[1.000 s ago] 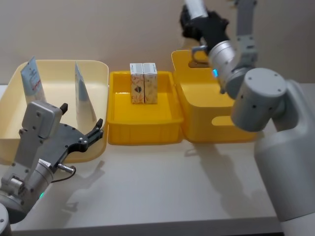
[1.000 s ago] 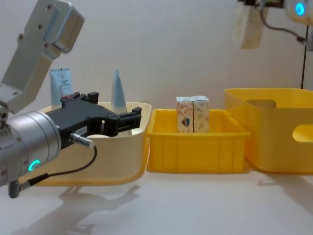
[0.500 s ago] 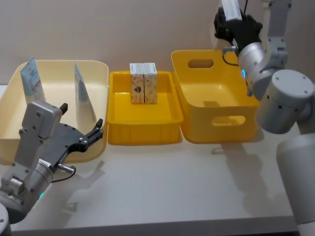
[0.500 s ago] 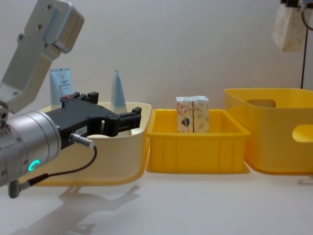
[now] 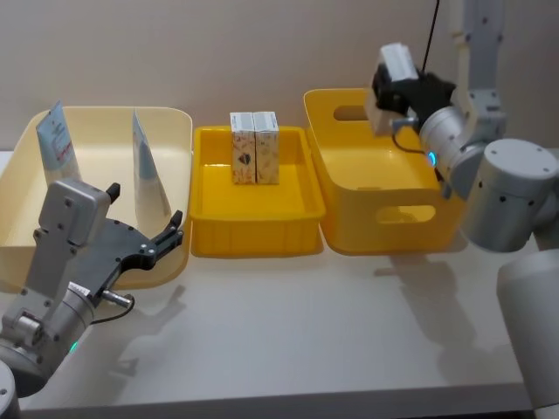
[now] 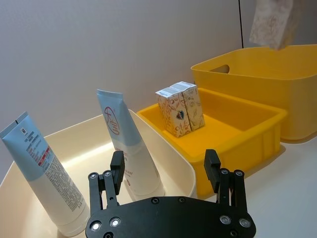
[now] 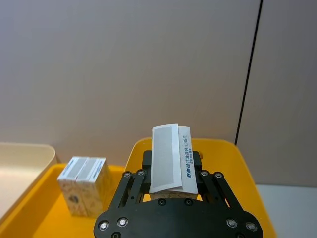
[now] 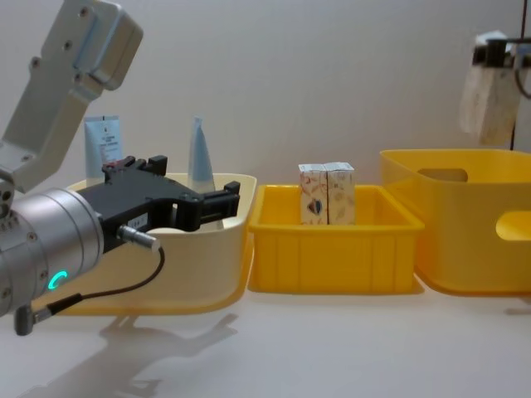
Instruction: Bimanual collaborative sorting of washing and personal care products
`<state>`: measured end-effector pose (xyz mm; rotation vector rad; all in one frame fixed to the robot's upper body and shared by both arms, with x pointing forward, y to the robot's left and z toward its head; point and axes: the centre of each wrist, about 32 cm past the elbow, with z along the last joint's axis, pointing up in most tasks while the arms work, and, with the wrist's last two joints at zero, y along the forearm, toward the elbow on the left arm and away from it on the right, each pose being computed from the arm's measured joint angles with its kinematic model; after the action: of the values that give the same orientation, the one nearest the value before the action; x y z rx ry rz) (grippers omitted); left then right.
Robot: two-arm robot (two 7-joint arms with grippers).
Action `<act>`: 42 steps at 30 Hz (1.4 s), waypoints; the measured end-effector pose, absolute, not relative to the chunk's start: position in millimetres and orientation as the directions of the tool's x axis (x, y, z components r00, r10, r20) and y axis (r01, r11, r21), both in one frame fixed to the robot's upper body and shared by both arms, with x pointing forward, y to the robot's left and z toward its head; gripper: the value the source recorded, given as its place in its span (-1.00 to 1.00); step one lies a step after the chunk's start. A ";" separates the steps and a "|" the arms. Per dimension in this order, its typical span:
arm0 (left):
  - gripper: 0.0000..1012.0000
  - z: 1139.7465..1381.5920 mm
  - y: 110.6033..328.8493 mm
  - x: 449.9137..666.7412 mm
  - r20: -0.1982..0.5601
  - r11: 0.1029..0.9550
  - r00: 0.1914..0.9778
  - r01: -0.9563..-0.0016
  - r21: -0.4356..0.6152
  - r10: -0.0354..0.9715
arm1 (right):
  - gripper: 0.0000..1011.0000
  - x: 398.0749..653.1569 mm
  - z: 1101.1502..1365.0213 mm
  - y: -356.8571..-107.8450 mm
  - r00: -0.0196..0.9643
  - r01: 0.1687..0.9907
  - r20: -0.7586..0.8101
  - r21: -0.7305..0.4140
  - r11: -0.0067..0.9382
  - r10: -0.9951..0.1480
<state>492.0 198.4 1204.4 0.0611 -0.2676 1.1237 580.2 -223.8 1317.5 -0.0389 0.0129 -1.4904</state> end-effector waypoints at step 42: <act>0.98 1204.4 198.4 492.0 0.243 0.434 0.404 -0.897 -0.086 0.882 | 0.93 599.4 1287.1 -206.7 0.202 0.925 -0.015 -0.327 0.196 -0.979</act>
<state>492.0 198.4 1204.4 0.0611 -0.2677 1.1237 599.4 -206.7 1287.1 -0.2692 0.2400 -1.3513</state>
